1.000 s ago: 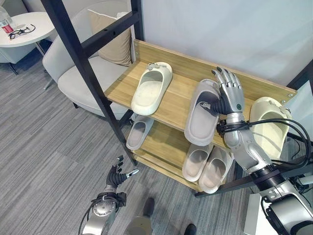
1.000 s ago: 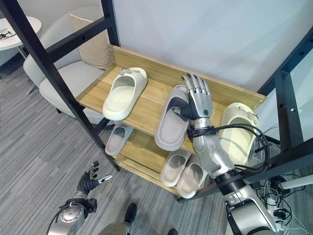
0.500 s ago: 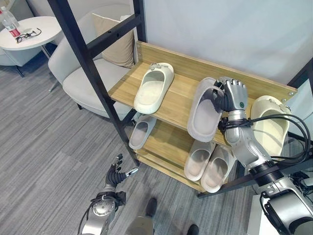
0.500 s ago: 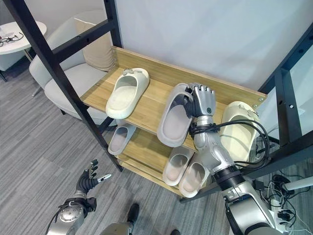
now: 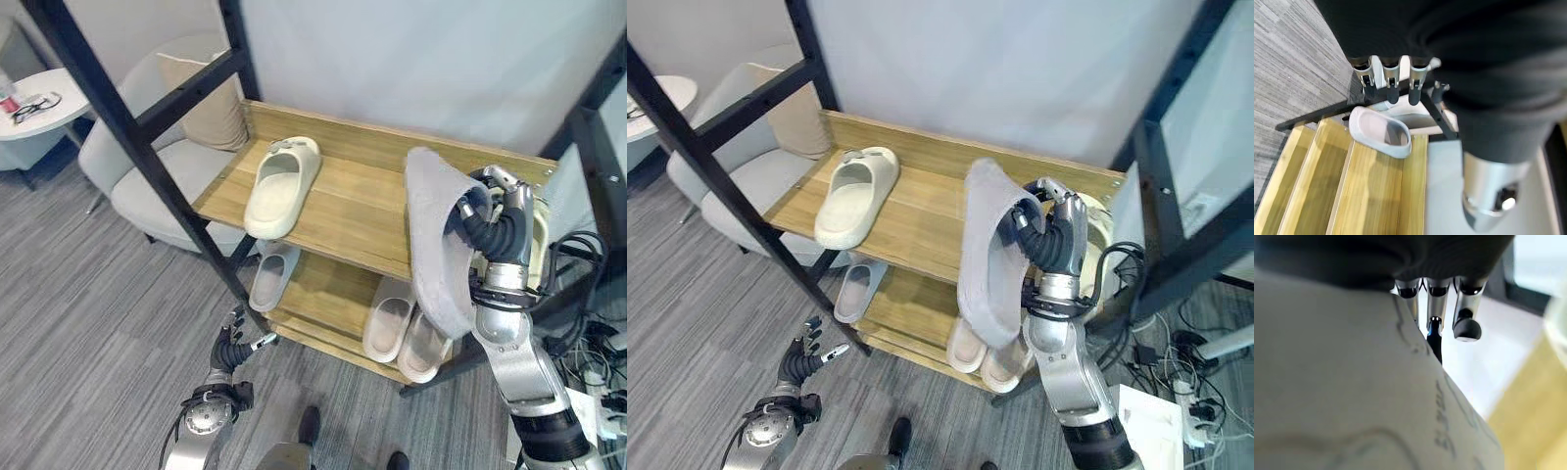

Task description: Arrange the slippers neatly on the shoe rack.

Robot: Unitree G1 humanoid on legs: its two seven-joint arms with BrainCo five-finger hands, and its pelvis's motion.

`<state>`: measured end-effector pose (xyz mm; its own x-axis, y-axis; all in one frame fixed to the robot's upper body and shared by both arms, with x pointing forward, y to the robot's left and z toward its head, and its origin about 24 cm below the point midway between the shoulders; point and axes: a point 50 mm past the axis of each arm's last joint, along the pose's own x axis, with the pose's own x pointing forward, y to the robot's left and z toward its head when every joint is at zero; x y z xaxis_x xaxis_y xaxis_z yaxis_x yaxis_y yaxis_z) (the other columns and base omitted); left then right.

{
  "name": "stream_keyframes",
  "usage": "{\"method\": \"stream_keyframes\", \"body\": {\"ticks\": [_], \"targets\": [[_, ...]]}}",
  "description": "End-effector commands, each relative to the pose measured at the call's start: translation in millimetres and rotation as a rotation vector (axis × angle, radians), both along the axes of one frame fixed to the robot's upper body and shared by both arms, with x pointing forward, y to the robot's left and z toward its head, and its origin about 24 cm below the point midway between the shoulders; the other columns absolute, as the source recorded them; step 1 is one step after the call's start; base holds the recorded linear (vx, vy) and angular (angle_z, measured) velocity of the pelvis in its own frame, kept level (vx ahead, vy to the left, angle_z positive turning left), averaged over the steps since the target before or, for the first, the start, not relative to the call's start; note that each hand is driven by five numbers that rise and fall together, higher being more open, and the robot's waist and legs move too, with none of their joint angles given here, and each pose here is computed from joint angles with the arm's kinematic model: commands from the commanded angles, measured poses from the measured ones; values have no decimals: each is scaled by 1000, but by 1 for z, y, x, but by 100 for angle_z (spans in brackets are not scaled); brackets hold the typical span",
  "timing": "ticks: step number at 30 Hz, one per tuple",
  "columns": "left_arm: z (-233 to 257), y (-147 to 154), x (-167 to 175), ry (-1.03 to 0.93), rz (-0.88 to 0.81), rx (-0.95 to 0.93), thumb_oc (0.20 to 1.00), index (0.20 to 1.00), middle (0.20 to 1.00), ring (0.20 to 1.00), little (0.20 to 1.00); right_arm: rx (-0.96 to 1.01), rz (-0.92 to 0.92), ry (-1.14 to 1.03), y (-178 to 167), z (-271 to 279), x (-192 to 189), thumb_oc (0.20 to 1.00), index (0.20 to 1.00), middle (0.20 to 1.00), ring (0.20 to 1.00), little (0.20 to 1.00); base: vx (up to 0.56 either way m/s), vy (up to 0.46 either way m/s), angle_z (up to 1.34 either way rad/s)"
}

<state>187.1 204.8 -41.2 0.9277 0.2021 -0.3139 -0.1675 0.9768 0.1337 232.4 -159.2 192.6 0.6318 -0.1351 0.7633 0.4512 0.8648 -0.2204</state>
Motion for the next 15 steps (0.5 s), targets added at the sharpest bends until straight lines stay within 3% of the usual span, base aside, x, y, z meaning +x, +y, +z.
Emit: {"method": "stream_keyframes", "body": {"ticks": [1, 3, 5, 6, 8, 9, 12, 15], "targets": [[16, 11, 11, -87, 22, 33, 1000, 1000, 1000, 1000, 1000, 136, 220, -203, 4, 31, -11, 200, 200, 200, 200, 200, -37, -35, -8], [15, 11, 10, -85, 27, 25, 1000, 1000, 1000, 1000, 1000, 174, 295, -216, 7, 34, -14, 200, 200, 200, 200, 200, 0, 0, 0], [13, 13, 8, -77, 42, 1, 1000, 1000, 1000, 1000, 1000, 304, 568, -204, 23, 39, -17, 200, 200, 200, 200, 200, -30, -33, 2], [13, 13, 8, -77, 42, 1, 1000, 1000, 1000, 1000, 1000, 304, 570, -204, 23, 39, -17, 200, 200, 200, 200, 200, -23, -44, 1], [9, 9, 5, -62, 41, -64, 1000, 1000, 1000, 1000, 1000, 467, 1056, -124, 63, 42, -16, 200, 200, 200, 200, 200, -14, -50, 3], [9, 9, 5, -63, 42, -64, 1000, 1000, 1000, 1000, 1000, 467, 1058, -124, 63, 42, -16, 200, 200, 200, 200, 200, -11, -36, 10], [9, 5, 8, -67, 26, -87, 1000, 1000, 1000, 1000, 1000, 486, 1294, -59, 89, 42, -17, 200, 200, 200, 200, 200, -11, -11, 19], [10, 2, 10, -81, 9, -98, 1000, 1000, 1000, 1000, 1000, 432, 1376, -6, 103, 39, -18, 200, 200, 200, 200, 200, -17, -3, 13]]}}
